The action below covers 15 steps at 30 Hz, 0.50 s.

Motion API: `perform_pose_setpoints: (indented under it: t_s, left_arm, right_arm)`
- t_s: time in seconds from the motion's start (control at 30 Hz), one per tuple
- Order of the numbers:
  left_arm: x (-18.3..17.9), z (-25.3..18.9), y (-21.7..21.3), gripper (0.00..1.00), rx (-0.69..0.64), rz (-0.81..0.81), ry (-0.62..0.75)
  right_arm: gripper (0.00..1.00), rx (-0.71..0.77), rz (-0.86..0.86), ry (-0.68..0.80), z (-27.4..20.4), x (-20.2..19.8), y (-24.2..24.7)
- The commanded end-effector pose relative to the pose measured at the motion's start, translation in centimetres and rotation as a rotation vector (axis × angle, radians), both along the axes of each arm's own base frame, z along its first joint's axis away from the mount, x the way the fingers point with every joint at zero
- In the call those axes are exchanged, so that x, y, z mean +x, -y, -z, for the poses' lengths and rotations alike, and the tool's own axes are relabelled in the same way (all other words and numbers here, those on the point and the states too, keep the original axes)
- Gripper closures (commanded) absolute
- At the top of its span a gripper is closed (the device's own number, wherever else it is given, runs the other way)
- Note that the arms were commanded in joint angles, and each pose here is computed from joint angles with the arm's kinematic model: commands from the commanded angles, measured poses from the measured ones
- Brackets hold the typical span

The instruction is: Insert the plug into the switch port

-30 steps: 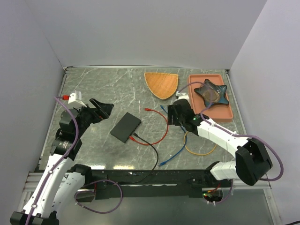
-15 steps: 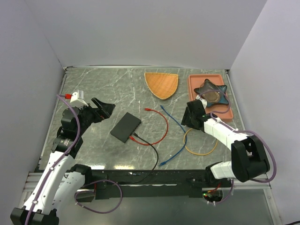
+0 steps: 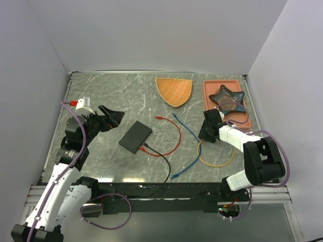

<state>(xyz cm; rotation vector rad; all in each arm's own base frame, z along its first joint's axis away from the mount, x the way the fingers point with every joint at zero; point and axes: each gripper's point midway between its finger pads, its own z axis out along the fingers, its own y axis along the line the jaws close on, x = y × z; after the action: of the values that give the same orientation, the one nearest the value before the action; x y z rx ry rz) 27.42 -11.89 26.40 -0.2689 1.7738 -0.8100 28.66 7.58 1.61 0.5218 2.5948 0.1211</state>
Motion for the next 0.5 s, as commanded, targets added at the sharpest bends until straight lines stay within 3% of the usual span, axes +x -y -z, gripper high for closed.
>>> perform_pose_setpoints:
  t_s: [0.0, 0.03, 0.07, 0.27, 0.47]
  left_arm:
    - [-0.4, -1.5, 0.5, 0.04, -0.009, 0.036, 0.070]
    - [-0.4, -1.5, 0.5, 0.04, -0.008, 0.040, 0.071]
    - [-0.4, -1.6, 0.5, 0.04, -0.007, 0.037, 0.074]
    - [-0.6, -1.6, 0.6, 0.04, -0.003, 0.047, 0.072]
    - [-0.6, -1.6, 0.6, 0.04, -0.007, 0.049, 0.075]
  right_arm:
    - [0.59, 0.005, 0.015, 0.000, 0.4, 0.6, 0.0]
    - [0.67, -0.002, 0.010, 0.003, 0.3, 0.7, 0.1]
    - [0.89, -0.004, 0.009, -0.003, 0.3, 0.7, 0.1]
    - [0.97, 0.005, -0.053, 0.027, -0.7, 1.4, -0.5]
    - [1.00, 0.094, -0.197, 0.228, -7.3, 2.4, -3.1]
